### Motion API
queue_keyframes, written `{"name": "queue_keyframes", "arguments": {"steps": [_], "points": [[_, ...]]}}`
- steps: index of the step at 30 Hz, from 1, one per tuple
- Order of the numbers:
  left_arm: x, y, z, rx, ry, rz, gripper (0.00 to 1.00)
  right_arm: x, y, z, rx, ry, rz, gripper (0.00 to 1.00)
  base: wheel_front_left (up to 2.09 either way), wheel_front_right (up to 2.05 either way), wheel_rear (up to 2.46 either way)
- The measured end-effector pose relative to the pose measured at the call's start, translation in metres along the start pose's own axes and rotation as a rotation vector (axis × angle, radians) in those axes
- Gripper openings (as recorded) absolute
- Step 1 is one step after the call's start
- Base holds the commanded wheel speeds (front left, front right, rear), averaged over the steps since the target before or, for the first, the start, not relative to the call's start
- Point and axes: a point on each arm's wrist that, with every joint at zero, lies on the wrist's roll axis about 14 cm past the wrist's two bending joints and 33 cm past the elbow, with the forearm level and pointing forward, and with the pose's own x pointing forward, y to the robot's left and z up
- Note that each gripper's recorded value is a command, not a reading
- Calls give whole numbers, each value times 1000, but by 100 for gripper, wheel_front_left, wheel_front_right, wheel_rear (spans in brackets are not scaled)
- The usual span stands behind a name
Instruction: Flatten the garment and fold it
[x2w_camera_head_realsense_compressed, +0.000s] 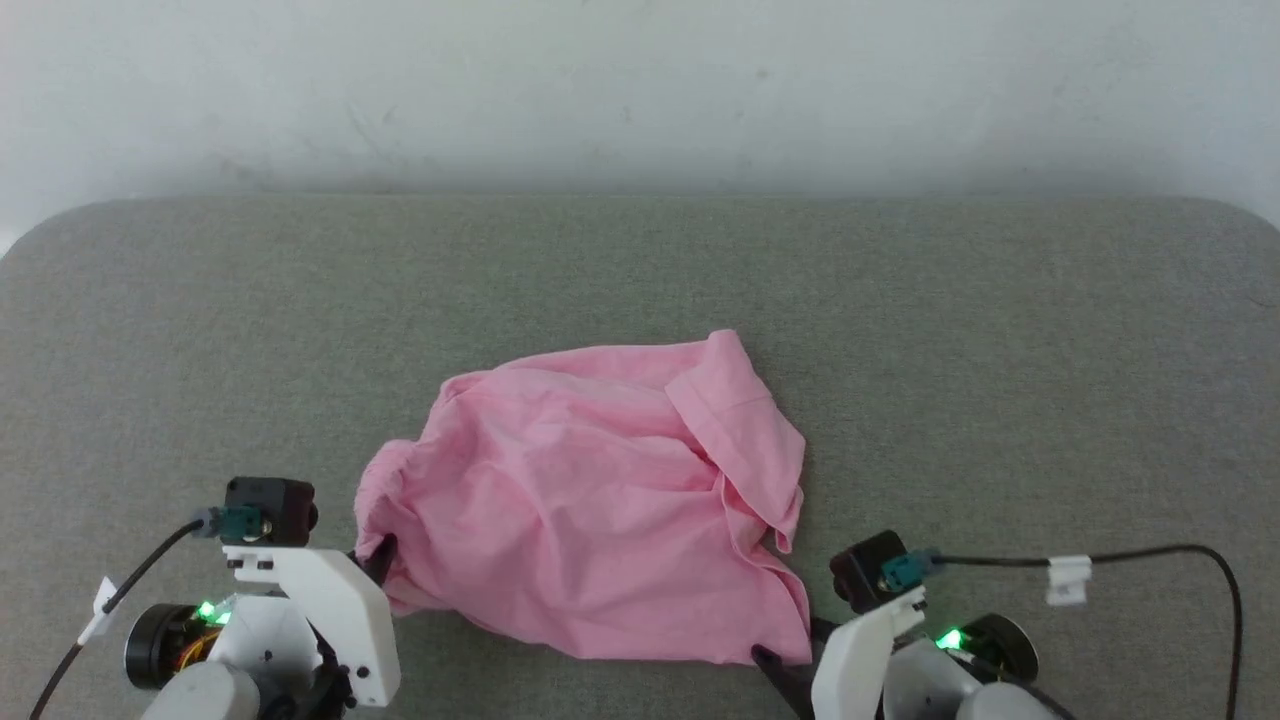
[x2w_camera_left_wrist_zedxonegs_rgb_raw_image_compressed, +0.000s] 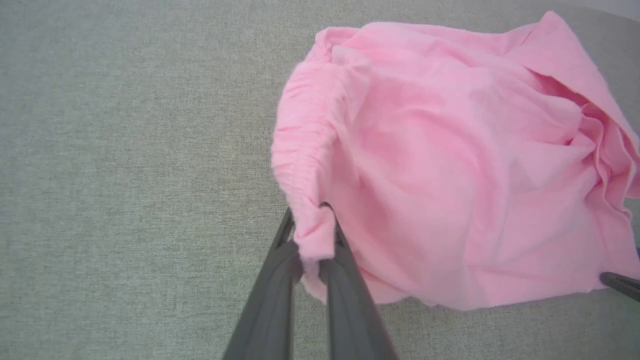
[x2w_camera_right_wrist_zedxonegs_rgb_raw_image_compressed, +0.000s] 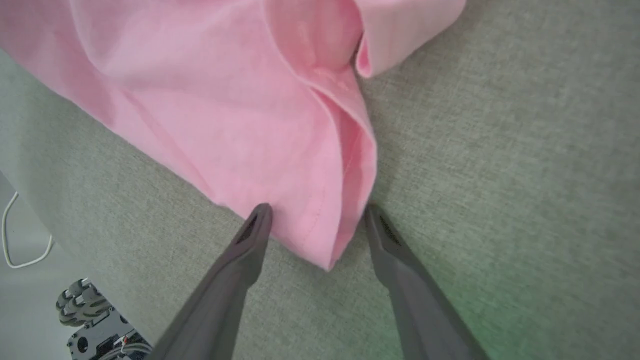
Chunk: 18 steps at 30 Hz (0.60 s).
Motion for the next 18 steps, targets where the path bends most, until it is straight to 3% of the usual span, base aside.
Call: {"name": "queue_keyframes", "arguments": {"steps": [2,3,4,5,6,13,16,18], "points": [[-1,0,1,-6,-10,3,0,5,1,-3,-14,47,15,100,0,0,0],[-1,0,2,-9,-18,3,0,7,2,-5,-3,71,22,61,0,0,0],[-2,0,1,-8,-20,3,0,8,1,-6,-9,93,25,36,0,0,0],[-2,-1,1,-9,-21,2,0,9,0,-6,-4,108,27,14,0,0,0],[-2,-2,2,-12,-27,-1,0,9,-1,-7,8,123,32,0,0,0,0],[-7,-7,4,-13,-44,-8,0,6,5,-8,37,147,64,0,0,0,0],[-13,-11,17,6,-97,-22,0,-1,4,9,19,55,65,0,0,0,0],[-20,-15,32,36,-154,-31,0,-12,1,37,3,-82,58,0,0,0,0]]}}
